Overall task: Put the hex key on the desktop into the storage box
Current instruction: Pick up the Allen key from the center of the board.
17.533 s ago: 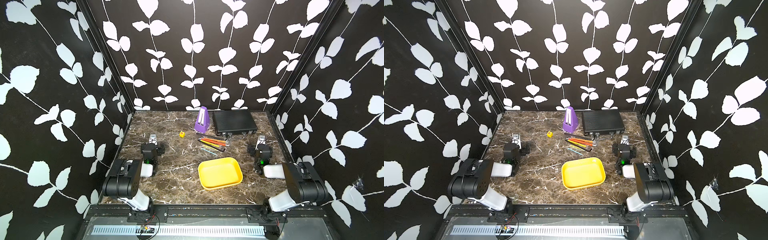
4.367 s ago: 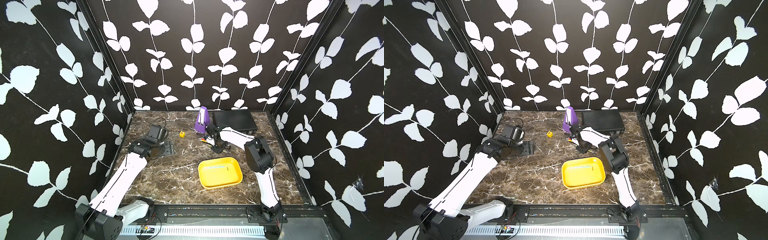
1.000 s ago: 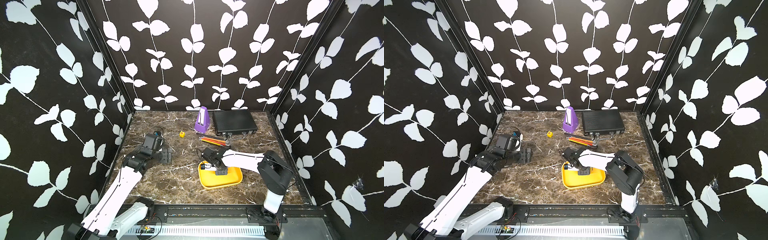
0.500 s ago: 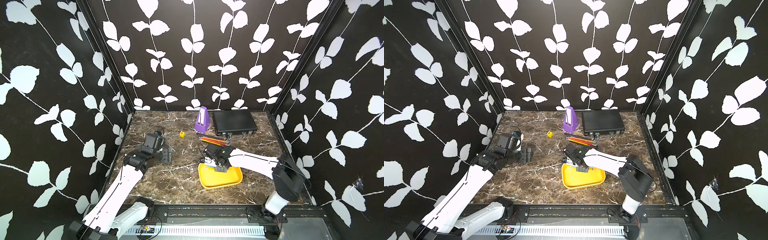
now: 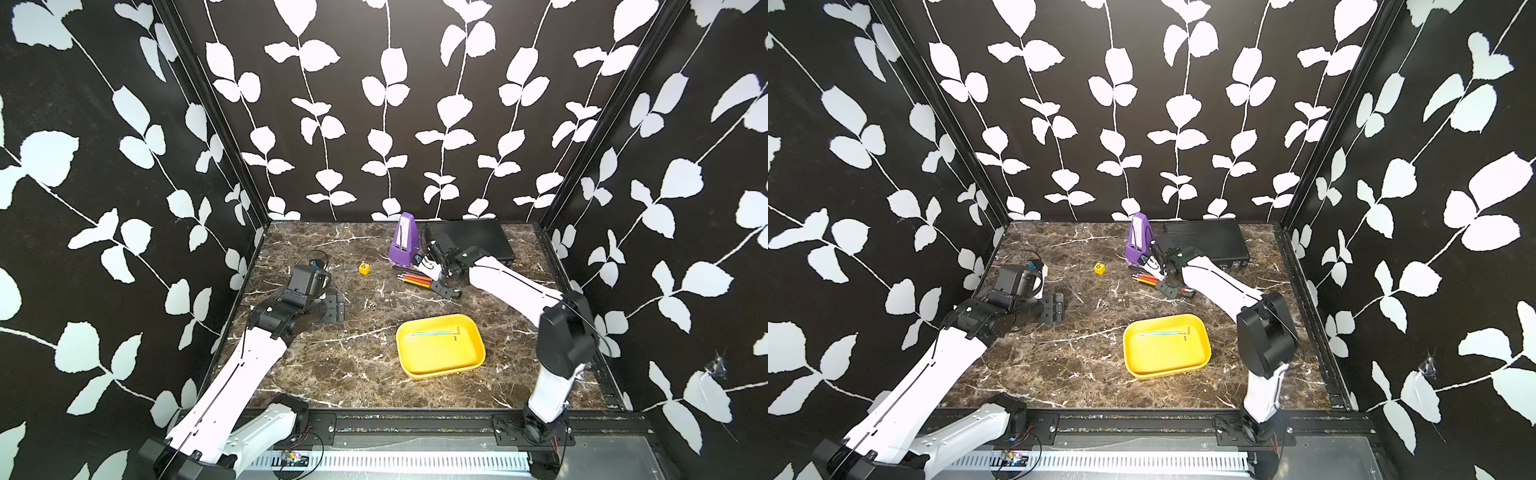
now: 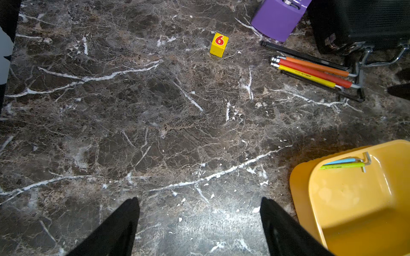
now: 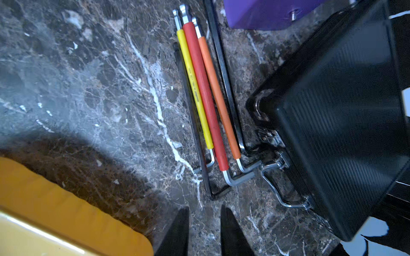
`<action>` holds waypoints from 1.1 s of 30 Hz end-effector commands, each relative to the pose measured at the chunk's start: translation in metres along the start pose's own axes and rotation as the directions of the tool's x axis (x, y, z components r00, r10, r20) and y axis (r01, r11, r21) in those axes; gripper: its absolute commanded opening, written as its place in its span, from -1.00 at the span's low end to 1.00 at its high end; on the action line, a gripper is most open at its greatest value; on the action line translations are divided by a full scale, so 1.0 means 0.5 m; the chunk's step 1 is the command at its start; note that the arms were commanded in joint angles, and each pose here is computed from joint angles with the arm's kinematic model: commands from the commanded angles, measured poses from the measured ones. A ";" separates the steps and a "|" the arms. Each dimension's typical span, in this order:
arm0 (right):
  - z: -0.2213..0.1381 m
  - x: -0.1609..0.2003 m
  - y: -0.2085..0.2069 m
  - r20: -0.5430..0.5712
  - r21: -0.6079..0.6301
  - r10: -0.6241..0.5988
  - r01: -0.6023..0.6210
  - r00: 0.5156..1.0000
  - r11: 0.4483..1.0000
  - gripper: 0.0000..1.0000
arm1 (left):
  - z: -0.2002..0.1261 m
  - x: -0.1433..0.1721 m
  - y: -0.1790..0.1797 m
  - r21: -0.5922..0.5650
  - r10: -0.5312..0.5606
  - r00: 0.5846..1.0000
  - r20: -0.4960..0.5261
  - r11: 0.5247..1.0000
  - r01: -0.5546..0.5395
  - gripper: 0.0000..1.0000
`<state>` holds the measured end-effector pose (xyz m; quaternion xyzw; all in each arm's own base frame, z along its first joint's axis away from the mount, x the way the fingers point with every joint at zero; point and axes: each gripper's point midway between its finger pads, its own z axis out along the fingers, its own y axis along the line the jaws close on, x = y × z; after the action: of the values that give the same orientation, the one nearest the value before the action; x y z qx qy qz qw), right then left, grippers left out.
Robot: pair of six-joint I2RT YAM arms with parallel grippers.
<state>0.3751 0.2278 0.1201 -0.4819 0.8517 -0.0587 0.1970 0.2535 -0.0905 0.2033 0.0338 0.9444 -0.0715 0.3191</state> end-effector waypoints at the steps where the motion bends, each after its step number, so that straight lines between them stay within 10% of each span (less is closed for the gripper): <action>1: 0.025 0.013 -0.003 -0.092 -0.054 0.040 -0.045 0.995 0.998 -0.45 | -0.016 -0.020 -0.009 0.021 -0.012 0.999 0.035 1.000 0.012 0.73; 33: 0.150 0.047 -0.008 -0.289 -0.074 0.065 -0.091 0.955 0.993 -0.33 | -0.015 -0.030 -0.019 0.037 -0.032 0.999 0.023 0.999 0.031 0.73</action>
<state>0.3916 0.2107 0.0422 -0.4495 0.8886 -0.0769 0.0493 0.2584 -0.0966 0.2063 0.0273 0.9450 -0.0847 0.3147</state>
